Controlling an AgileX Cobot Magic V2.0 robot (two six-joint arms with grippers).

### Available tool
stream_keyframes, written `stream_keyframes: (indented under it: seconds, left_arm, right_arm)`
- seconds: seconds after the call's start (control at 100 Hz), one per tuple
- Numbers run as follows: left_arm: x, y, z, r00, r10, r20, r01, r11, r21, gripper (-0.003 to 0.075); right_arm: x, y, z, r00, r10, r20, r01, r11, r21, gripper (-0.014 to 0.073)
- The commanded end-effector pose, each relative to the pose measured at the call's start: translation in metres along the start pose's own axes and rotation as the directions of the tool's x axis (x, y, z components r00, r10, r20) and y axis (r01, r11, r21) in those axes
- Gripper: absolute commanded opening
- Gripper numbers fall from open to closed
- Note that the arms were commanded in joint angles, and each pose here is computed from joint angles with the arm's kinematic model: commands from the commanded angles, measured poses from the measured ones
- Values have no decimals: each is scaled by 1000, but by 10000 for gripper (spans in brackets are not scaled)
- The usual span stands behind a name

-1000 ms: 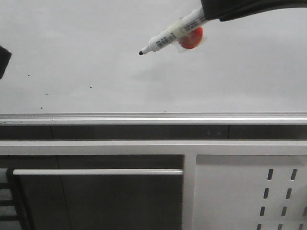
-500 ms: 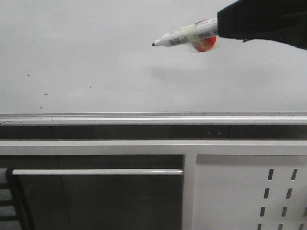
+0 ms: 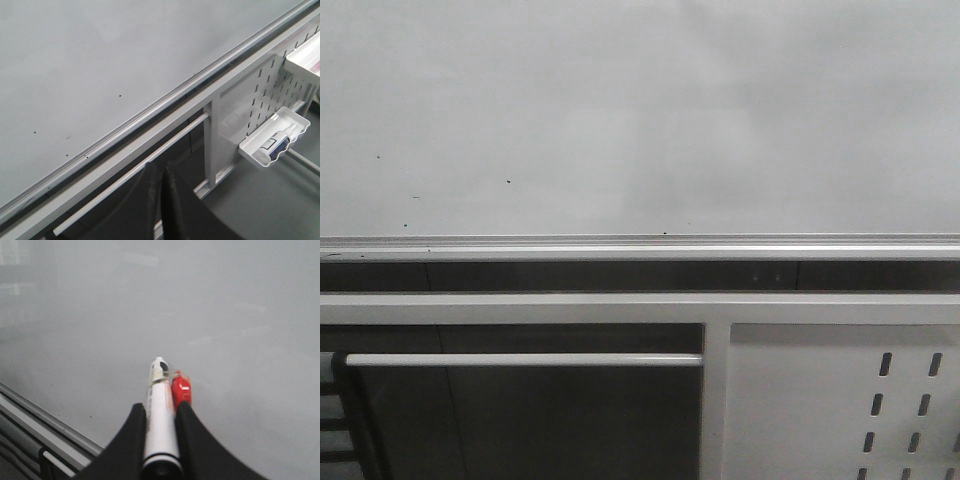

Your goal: Write number 1 on whiteboard

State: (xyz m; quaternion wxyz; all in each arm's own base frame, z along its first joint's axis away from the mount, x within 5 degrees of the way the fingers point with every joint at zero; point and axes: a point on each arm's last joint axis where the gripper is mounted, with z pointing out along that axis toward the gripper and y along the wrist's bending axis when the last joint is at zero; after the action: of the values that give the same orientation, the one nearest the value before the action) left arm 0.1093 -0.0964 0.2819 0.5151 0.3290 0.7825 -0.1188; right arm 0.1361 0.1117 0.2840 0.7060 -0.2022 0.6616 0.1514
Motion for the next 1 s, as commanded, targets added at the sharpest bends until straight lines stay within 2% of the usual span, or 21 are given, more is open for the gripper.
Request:
stream_keyframes:
  seconds: [0.0, 0.39, 0.68, 0.99]
  left_arm:
    - [-14, -1, -4, 996, 4, 85, -6, 1000, 19, -18]
    - [-14, -1, -4, 996, -12, 85, 10, 1000, 19, -18]
    - [-14, -1, -4, 996, -13, 85, 12, 1000, 19, -18]
    - [-14, -1, -4, 996, -13, 85, 12, 1000, 19, -18]
  right_arm:
    - [-17, -5, 1, 995, -21, 101, 16, 999, 51, -70]
    - [-9, 1, 16, 998, -43, 47, 41, 998, 47, -70]
    - [-12, 2, 32, 992, -79, 94, 69, 992, 110, -71]
    - [11, 10, 47, 995, -103, -17, 104, 991, 85, -71]
